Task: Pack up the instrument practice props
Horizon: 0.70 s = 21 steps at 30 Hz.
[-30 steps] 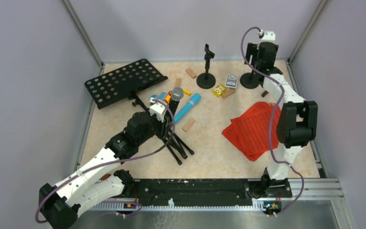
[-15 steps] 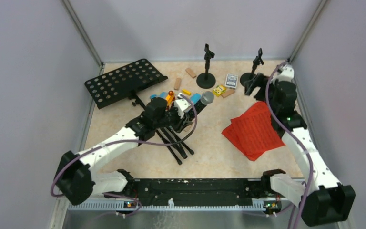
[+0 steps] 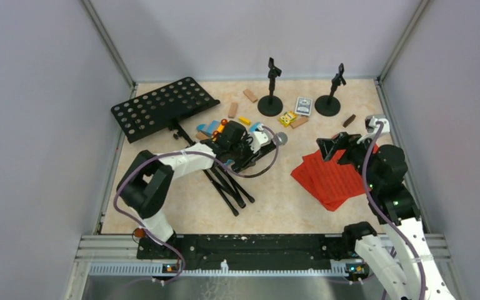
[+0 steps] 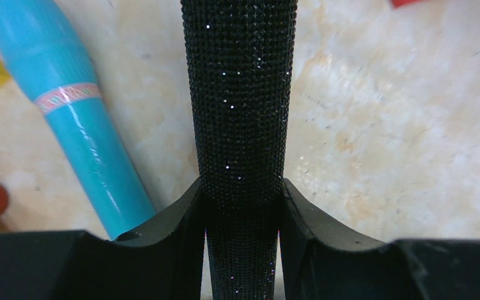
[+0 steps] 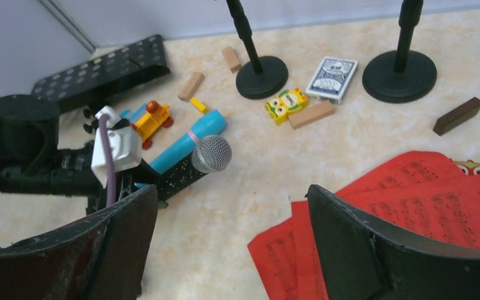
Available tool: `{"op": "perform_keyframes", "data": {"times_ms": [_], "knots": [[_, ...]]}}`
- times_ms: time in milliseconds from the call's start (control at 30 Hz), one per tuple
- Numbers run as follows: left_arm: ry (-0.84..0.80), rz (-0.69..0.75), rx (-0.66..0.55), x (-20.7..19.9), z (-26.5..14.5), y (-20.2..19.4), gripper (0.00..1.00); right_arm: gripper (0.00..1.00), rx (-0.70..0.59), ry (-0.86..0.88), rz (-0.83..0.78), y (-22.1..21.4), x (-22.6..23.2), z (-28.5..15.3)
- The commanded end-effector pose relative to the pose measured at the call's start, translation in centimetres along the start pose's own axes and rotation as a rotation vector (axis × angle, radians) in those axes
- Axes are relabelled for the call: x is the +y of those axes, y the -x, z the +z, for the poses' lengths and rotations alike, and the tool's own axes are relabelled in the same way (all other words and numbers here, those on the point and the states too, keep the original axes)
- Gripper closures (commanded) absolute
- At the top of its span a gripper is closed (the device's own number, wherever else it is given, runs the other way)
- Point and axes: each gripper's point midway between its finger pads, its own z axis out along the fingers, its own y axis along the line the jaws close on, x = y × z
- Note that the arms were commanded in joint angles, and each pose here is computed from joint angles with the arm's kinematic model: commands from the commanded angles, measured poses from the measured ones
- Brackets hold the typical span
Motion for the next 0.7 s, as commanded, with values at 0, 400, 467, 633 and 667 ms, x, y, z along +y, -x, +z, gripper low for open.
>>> {"op": "perform_keyframes", "data": {"times_ms": [0, 400, 467, 633, 667], "knots": [[0.01, 0.008, 0.064, 1.9, 1.5, -0.9, 1.0, 0.12, 0.085, 0.005, -0.1, -2.0, -0.5, -0.9], [0.029, -0.104, 0.095, 4.7, 1.7, -2.0, 1.0, 0.12, 0.14, -0.019, -0.123, -5.0, -1.7, -2.1], [0.034, -0.124, 0.091, 5.1, 1.5, -2.1, 1.0, 0.12, 0.149, -0.019, -0.118, -5.5, -1.8, -2.1], [0.036, -0.146, 0.123, 5.5, 1.4, -3.3, 0.99, 0.12, 0.169, -0.013, -0.107, -6.5, -1.9, -1.9], [0.018, -0.158, 0.107, 5.2, 1.4, -3.1, 0.98, 0.12, 0.17, -0.013, -0.109, -6.7, -2.0, -1.9]]}}
